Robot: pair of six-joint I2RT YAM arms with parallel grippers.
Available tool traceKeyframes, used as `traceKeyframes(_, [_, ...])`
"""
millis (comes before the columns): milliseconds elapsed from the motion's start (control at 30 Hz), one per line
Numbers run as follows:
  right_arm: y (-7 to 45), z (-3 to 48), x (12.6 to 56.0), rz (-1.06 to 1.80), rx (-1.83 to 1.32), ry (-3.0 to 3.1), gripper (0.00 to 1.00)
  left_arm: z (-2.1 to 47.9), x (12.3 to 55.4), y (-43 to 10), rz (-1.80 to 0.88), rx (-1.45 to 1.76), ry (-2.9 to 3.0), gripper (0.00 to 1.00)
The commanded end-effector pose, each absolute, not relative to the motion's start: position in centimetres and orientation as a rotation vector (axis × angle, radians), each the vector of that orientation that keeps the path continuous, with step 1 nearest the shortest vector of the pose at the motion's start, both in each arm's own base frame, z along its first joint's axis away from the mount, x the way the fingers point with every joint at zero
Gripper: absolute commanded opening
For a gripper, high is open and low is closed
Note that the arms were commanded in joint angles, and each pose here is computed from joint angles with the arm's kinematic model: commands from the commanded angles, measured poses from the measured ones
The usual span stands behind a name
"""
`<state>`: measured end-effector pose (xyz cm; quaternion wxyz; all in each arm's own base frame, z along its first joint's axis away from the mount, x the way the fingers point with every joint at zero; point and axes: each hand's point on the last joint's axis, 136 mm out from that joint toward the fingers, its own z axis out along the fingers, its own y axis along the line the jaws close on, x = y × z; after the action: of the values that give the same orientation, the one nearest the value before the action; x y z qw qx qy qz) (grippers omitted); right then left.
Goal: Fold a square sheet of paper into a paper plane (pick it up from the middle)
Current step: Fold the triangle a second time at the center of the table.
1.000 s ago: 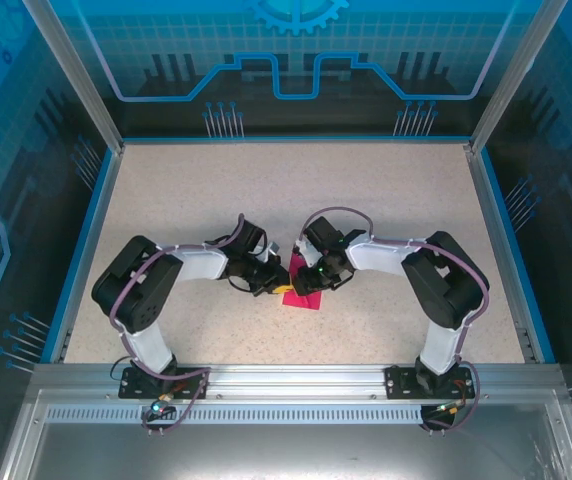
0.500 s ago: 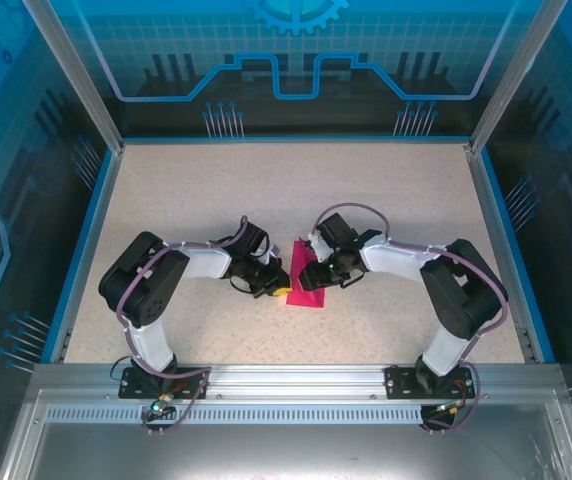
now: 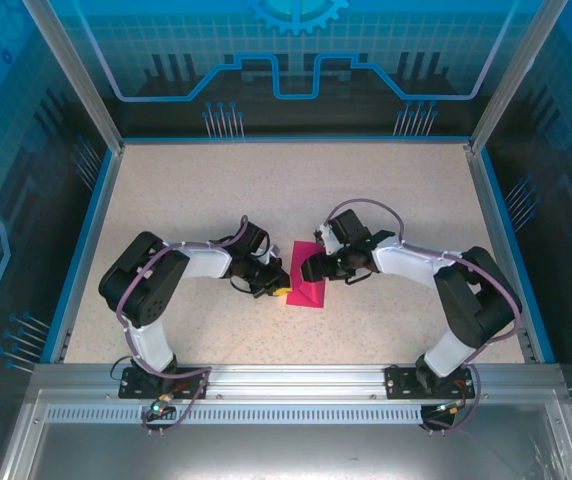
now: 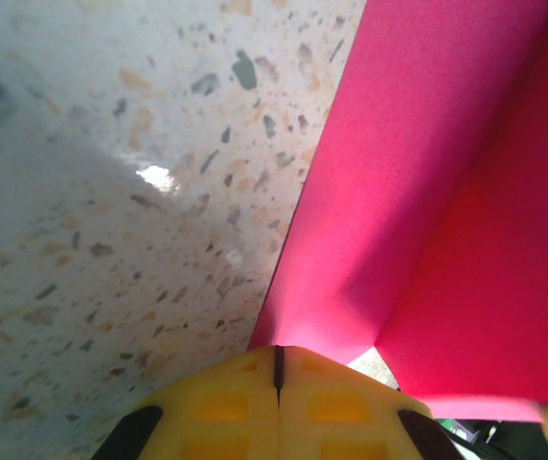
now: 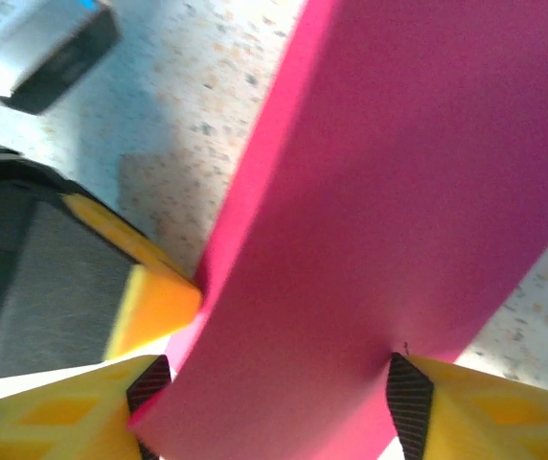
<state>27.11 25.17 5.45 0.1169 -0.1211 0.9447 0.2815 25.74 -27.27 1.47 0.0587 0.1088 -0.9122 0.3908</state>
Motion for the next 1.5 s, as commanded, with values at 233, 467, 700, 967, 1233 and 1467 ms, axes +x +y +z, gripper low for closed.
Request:
traceKeyframes(233, [24.8, 9.5, 27.6, 0.940, -0.296, 2.625, 0.73, 0.7, 25.4, -27.0, 1.109, 0.319, -2.789, 0.00])
traceKeyframes(467, [22.5, 5.4, 27.5, 0.720, -0.188, 2.800, 0.38, 0.9, 25.4, -27.2, 1.115, 0.310, -2.786, 0.00])
traceKeyframes(700, [24.3, 3.1, 27.3, 0.690, -0.268, 2.883, 0.21, 1.7, 25.5, -27.6, 1.153, 0.287, -2.780, 0.00])
traceKeyframes(967, [24.1, 1.3, 26.9, 0.631, -0.260, 2.955, 0.21, 5.7, 25.5, -29.6, 1.404, 0.140, -2.715, 0.02])
traceKeyframes(1233, [24.1, 0.8, 26.5, 0.625, -0.260, 2.993, 0.22, 8.6, 25.7, -31.7, 1.571, 0.000, -2.663, 0.10])
traceKeyframes(1467, [24.0, 3.4, 27.4, 0.717, -0.165, 2.918, 0.23, 7.3, 27.2, -32.4, 1.561, 0.064, -2.668, 0.10])
